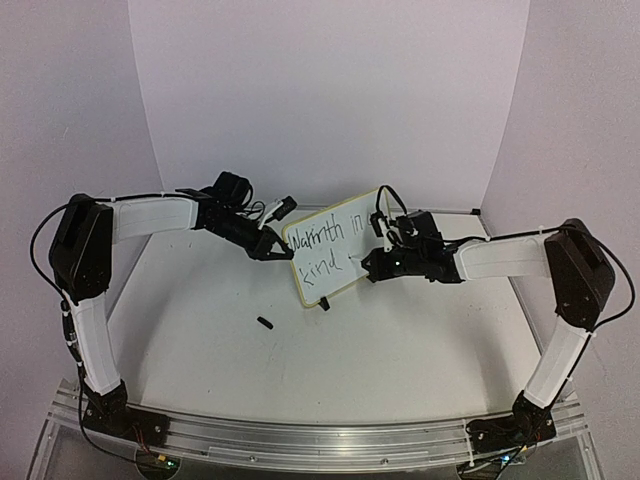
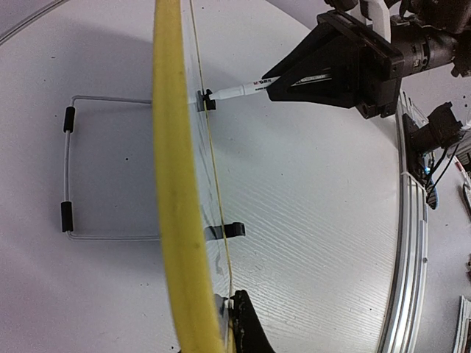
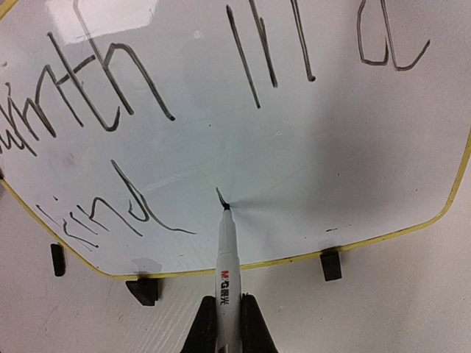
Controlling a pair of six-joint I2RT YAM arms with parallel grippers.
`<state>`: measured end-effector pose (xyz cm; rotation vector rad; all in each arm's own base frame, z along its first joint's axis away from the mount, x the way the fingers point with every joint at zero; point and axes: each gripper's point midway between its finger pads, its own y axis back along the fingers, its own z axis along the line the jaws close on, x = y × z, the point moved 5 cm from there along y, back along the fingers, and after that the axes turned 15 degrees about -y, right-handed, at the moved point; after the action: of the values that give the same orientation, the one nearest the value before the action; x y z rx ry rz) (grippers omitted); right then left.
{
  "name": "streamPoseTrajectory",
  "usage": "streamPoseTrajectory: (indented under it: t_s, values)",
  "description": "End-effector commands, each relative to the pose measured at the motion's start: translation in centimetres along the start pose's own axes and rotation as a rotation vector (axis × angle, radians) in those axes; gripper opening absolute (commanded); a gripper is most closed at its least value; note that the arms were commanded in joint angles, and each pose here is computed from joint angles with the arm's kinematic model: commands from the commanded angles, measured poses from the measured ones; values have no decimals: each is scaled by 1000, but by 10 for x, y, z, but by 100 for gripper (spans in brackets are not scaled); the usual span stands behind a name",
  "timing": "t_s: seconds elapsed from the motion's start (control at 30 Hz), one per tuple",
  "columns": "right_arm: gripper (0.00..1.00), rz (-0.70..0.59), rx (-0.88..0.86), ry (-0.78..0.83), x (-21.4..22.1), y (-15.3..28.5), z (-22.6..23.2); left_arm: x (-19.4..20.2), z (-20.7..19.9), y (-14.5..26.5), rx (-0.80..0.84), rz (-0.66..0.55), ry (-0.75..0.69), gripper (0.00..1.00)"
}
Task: Write a sentence on the whiteboard
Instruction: Write on the whiteboard with the whiteboard.
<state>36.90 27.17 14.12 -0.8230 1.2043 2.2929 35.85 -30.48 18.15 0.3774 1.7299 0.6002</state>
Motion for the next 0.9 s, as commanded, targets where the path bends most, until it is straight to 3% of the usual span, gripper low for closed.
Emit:
streamPoseTrajectory:
  t_s: [0.0, 0.87]
  values:
    - [0, -38, 38, -4, -8, -5, -3, 46, -20, -29, 85, 176, 96, 0]
    - [0, -135, 7, 29, -42, 20, 16, 47, -20, -31, 88, 178, 100, 0]
